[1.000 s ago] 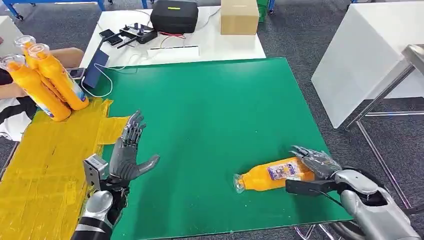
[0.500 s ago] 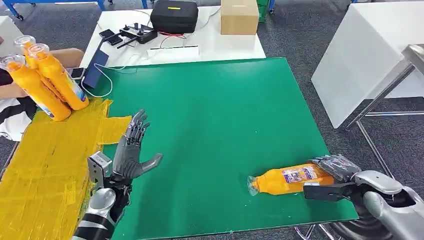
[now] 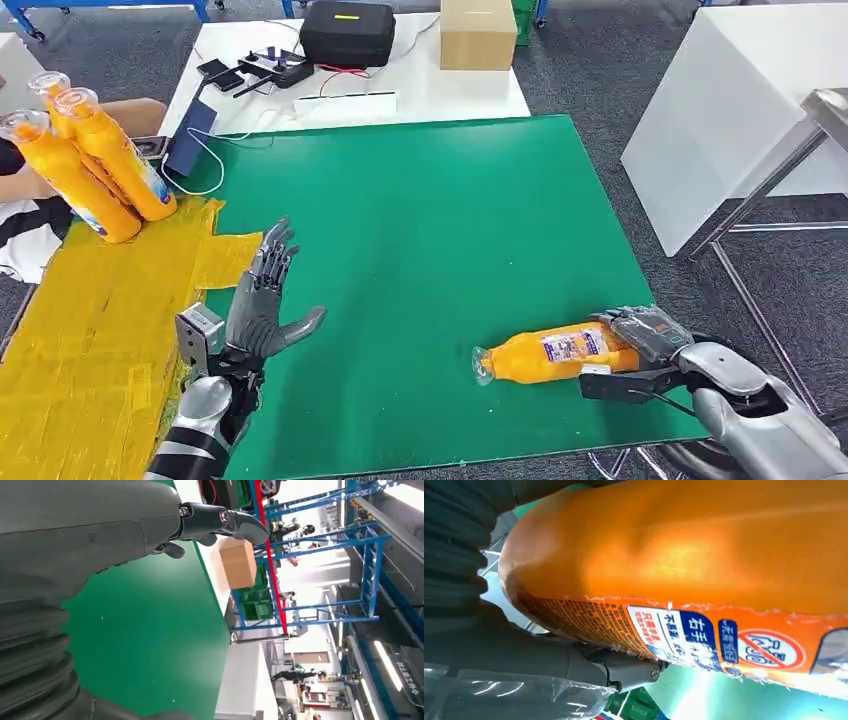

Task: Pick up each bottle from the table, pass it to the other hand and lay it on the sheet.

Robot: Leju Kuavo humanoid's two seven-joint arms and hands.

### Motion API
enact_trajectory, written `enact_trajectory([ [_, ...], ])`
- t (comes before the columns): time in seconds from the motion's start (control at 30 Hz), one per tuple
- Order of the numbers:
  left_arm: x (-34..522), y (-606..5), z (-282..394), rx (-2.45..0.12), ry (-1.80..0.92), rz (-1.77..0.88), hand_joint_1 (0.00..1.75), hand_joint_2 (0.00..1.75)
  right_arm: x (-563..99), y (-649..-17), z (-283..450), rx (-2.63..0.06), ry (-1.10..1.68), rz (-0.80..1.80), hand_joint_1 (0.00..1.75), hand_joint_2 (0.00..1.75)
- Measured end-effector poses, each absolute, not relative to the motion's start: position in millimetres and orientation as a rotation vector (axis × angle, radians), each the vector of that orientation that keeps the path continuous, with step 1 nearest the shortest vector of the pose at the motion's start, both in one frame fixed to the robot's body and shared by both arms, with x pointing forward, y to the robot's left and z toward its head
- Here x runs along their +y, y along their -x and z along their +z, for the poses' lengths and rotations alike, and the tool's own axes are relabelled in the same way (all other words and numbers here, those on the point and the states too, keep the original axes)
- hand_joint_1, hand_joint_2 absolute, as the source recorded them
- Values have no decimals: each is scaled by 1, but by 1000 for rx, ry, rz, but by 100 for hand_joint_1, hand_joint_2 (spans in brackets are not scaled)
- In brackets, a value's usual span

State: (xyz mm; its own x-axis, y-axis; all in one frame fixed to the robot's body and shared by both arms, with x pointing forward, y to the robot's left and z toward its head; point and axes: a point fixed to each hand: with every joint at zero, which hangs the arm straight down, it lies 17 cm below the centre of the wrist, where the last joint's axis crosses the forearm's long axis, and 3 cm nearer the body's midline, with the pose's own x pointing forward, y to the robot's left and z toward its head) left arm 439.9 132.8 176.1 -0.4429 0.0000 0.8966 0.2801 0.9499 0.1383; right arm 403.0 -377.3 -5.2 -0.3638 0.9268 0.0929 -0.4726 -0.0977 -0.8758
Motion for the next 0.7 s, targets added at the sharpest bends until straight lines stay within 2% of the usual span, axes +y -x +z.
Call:
enact_trajectory([
  [0.13, 133, -440, 176, -2010, 200, -322, 0, 175, -376, -403, -6, -1075, 615, 1676, 119, 175],
  [0.2, 133, -440, 176, -2010, 200, -322, 0, 175, -376, -403, -6, -1076, 615, 1675, 133, 175],
  [0.3, 133, -440, 176, -2010, 200, -322, 0, 175, -373, -406, -4, -1096, 634, 1672, 166, 175],
  [0.37, 133, -440, 175, -2008, 199, -323, 0, 175, -362, -415, 0, -1144, 686, 1650, 173, 175],
  [0.5, 130, -438, 175, -2001, 202, -334, 0, 175, -317, -437, 13, -1291, 812, 1546, 175, 175],
  [0.6, 129, -437, 175, -1999, 205, -338, 0, 175, -296, -441, 19, -1355, 810, 1484, 175, 175],
  [0.7, 127, -435, 173, -1992, 203, -353, 0, 175, -263, -450, 39, -1491, 779, 1307, 175, 175],
])
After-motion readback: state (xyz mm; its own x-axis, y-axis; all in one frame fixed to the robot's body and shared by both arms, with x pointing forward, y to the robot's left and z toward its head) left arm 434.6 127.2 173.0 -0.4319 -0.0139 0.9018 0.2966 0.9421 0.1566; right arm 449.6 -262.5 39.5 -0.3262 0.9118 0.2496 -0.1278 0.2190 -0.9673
